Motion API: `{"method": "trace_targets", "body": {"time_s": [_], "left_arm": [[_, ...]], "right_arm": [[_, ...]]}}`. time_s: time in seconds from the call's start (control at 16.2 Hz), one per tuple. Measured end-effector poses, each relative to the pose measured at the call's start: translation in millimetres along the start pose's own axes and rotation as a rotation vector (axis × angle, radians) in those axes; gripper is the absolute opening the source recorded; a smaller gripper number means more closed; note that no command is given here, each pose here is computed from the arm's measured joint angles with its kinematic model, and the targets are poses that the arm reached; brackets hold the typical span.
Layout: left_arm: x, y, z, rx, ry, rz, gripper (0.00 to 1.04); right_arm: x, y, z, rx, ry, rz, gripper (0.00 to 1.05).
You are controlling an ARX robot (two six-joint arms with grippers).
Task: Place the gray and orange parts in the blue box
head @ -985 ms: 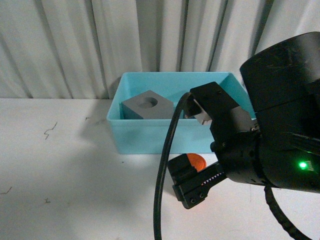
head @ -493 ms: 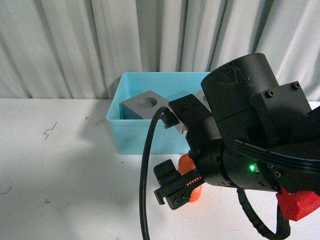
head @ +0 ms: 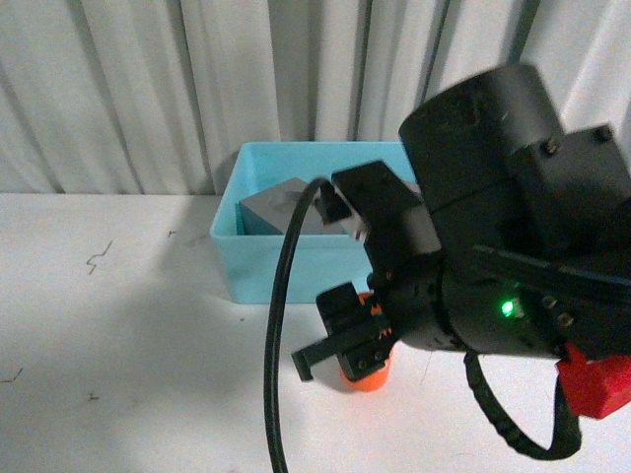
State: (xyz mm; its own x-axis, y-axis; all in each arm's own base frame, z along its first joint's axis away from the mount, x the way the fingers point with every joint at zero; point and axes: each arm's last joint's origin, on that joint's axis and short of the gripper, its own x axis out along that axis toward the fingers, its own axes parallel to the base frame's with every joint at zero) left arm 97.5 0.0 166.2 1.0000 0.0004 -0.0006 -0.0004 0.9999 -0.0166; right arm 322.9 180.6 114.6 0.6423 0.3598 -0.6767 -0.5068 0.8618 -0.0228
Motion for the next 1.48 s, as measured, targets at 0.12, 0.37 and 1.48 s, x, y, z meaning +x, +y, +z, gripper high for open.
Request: {"method": "trace_targets", "body": {"time_s": [0.12, 0.37, 1.48], "left_arm": [[0, 0, 0, 0.0, 0.0, 0.0, 0.98], [0, 0, 0, 0.0, 0.0, 0.0, 0.98], [0, 0, 0, 0.0, 0.0, 0.0, 0.98]], "right_arm": [[-19, -4, 17, 0.033, -0.078, 0.013, 0.48], [-72, -29, 68, 0.095, -0.314, -0.032, 0.48], [44, -55, 76, 0.169, -0.22, -0.174, 0.47]]}}
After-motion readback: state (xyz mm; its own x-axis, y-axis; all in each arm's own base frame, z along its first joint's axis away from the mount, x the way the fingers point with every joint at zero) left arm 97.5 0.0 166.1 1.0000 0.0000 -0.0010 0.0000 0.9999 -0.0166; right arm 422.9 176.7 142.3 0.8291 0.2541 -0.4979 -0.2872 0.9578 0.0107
